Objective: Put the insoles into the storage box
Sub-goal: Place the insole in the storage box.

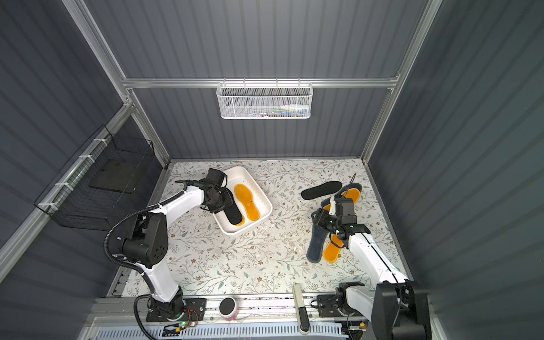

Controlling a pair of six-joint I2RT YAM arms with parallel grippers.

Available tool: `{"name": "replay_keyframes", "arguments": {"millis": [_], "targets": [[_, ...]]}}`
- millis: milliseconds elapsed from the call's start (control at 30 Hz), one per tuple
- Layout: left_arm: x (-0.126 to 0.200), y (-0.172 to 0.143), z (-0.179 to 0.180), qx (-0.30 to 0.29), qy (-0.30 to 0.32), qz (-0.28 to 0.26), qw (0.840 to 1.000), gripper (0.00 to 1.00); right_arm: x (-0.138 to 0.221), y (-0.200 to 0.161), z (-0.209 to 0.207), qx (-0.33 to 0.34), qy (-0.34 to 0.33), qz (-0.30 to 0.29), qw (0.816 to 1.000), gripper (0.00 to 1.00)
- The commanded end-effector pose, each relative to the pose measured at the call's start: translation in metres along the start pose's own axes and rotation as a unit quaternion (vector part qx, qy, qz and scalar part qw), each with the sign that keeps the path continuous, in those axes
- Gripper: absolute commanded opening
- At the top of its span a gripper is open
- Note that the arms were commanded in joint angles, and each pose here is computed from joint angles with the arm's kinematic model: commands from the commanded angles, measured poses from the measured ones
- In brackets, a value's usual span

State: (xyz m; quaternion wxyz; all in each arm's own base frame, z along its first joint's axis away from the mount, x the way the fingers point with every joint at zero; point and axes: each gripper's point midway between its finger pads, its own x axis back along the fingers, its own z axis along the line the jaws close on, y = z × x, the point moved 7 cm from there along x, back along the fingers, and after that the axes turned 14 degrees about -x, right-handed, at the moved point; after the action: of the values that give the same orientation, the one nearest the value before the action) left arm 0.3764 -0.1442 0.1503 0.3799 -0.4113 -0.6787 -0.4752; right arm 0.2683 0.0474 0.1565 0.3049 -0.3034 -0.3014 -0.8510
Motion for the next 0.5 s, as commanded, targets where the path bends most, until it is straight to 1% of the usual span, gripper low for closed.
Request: {"name": "replay_keyframes", "arguments": {"millis": [0,67,167,300,333,467], "targets": [[0.030,0.018,-0.022,-0.045,-0.090,-0.054,0.993,0.60,0.000,0.016,0.017,-0.004,0.016,-0.004,1.000,0.65],[0.035,0.019,-0.030,-0.059,-0.132,-0.076,0.987,0.68,-0.005,0.027,0.025,-0.009,0.012,-0.007,1.000,0.66],[0.040,0.019,-0.038,-0.073,-0.184,-0.099,0.975,0.79,-0.021,0.048,0.037,-0.018,0.000,0.003,1.000,0.67],[0.044,0.017,-0.046,-0.089,-0.227,-0.108,0.964,0.90,-0.052,0.079,0.053,-0.036,-0.005,0.017,0.999,0.67],[0.043,0.017,-0.047,-0.090,-0.230,-0.110,0.963,0.93,-0.063,0.083,0.058,-0.044,0.006,0.036,0.998,0.67],[0.045,0.015,-0.055,-0.104,-0.274,-0.098,0.951,0.99,-0.104,0.108,0.065,-0.069,-0.001,0.064,0.996,0.67]]}}
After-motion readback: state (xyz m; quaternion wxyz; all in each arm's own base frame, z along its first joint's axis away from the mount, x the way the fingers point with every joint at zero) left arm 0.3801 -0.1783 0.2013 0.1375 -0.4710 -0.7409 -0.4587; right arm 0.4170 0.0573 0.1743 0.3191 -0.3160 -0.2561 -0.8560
